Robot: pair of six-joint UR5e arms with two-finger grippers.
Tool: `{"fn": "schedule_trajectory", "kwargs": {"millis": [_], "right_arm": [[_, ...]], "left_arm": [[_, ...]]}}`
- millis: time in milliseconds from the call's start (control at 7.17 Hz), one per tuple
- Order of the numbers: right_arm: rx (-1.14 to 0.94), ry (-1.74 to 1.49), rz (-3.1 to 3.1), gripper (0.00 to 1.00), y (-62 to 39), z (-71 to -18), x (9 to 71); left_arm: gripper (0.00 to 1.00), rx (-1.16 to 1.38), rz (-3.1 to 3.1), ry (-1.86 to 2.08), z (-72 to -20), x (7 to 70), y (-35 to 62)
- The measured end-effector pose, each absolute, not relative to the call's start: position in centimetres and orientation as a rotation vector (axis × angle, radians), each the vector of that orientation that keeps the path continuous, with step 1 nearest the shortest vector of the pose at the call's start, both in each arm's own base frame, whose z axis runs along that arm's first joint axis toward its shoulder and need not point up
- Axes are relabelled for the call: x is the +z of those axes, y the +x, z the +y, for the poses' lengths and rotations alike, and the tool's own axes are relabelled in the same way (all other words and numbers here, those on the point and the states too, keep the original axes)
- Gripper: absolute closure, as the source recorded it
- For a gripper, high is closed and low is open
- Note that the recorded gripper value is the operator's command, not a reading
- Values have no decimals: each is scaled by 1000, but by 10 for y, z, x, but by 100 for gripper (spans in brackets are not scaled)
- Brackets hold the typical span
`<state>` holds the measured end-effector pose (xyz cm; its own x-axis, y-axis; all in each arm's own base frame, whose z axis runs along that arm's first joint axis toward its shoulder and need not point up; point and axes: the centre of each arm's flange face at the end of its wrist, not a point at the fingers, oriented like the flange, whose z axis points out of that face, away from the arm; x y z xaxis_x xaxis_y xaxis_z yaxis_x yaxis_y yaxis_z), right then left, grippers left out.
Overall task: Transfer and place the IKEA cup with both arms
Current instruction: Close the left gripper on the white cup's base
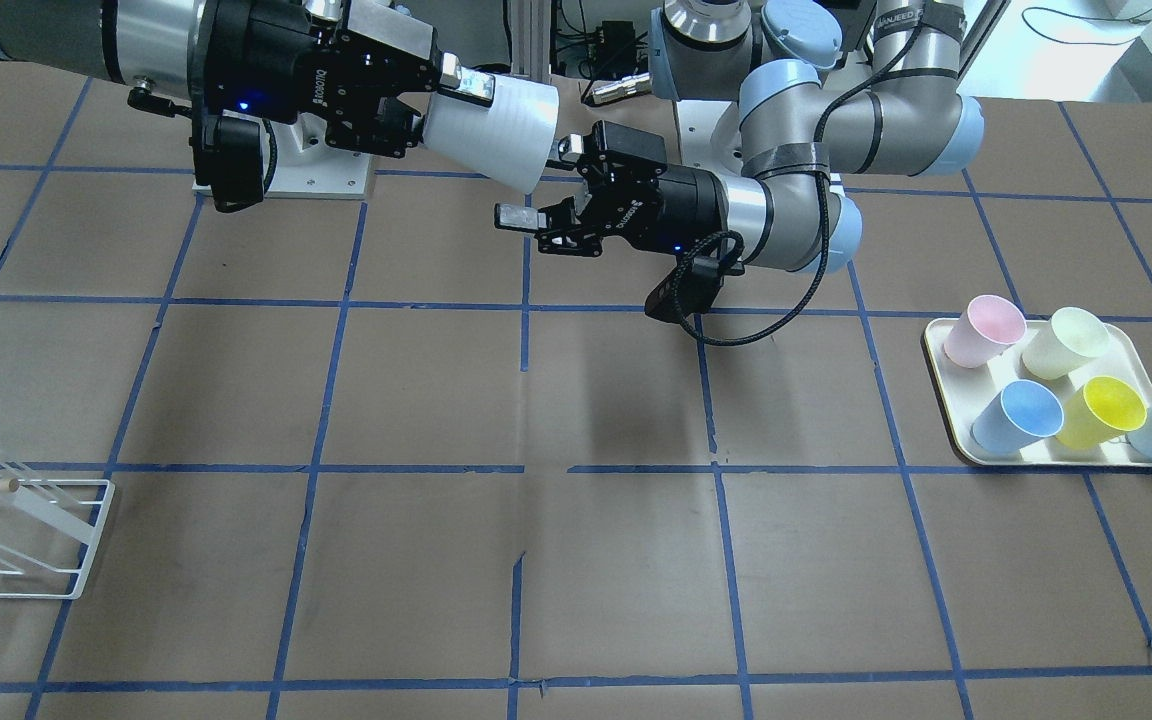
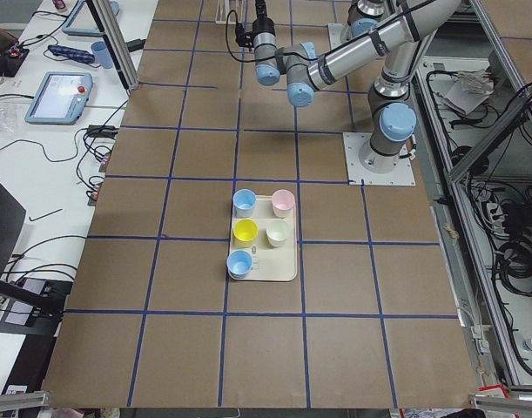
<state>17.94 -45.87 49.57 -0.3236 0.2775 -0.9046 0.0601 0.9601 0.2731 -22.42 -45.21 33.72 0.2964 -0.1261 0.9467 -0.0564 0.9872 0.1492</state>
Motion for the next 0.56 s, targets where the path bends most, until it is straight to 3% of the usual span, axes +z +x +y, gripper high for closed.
{"fn": "schedule_trajectory", "kwargs": {"millis": [558], "right_arm": [[225, 245, 1894, 47, 180, -457, 491]], "left_arm": [[58, -23, -1276, 131, -448, 342, -225]]}}
